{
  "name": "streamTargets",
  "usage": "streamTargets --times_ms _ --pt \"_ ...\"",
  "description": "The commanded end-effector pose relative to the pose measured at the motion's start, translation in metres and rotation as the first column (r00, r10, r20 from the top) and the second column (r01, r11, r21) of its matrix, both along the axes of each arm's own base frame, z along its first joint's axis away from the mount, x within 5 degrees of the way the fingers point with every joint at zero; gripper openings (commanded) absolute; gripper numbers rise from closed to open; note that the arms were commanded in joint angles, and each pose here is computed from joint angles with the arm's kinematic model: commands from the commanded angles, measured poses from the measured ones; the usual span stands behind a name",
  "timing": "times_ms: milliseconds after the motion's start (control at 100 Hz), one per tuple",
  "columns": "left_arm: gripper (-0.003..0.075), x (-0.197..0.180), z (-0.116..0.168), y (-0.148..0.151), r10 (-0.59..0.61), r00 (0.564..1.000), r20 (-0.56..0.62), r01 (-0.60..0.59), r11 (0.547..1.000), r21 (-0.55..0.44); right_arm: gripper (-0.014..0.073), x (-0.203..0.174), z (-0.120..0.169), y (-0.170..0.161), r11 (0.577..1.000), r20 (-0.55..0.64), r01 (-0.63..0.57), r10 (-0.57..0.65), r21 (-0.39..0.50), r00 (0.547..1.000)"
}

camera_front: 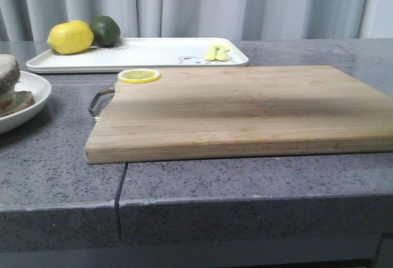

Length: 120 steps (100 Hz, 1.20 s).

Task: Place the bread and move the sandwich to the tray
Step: 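Lift the plate with the left gripper and carry it over the white tray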

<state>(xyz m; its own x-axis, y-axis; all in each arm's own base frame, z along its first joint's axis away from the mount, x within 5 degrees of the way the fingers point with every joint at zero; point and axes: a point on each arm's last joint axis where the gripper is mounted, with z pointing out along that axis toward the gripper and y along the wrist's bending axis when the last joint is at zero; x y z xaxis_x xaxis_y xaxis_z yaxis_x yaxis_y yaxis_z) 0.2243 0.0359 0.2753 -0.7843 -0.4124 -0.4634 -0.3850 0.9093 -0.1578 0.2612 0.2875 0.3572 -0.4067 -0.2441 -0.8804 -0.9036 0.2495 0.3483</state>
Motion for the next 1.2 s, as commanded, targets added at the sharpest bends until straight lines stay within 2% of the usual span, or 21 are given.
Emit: streamTargets --times_ms 0,220,570,670,850,1190 --pt "-0.0020 0.003 0.030 -0.001 0.003 0.991 0.132 -0.002 1.000 -0.008 -0.0062 -0.010 0.035 -0.009 0.995 0.045 0.005 -0.009 0.099 0.999" --pt "-0.0020 0.016 0.070 -0.012 -0.029 0.958 0.284 0.068 0.990 -0.128 -0.0062 -0.014 0.042 -0.012 0.994 0.058 0.004 -0.010 0.109 0.998" --pt "-0.0020 0.060 0.108 -0.023 -0.012 0.900 0.436 0.156 0.942 -0.296 -0.0062 -0.041 0.082 -0.035 0.989 0.183 -0.007 -0.020 0.149 0.983" --pt "-0.0020 0.082 0.109 -0.033 -0.030 0.894 0.447 0.196 0.923 -0.330 -0.0062 -0.054 0.097 -0.046 0.985 0.230 -0.013 -0.026 0.169 0.973" --pt "-0.0020 0.129 0.103 -0.060 -0.086 0.879 0.469 0.263 0.908 -0.326 -0.0062 -0.076 0.122 -0.065 0.979 0.310 -0.024 -0.041 0.201 0.950" --pt "-0.0020 0.219 0.071 -0.103 -0.161 0.877 0.453 0.345 0.867 -0.359 -0.0062 -0.113 0.154 -0.094 0.961 0.395 -0.049 -0.065 0.272 0.916"
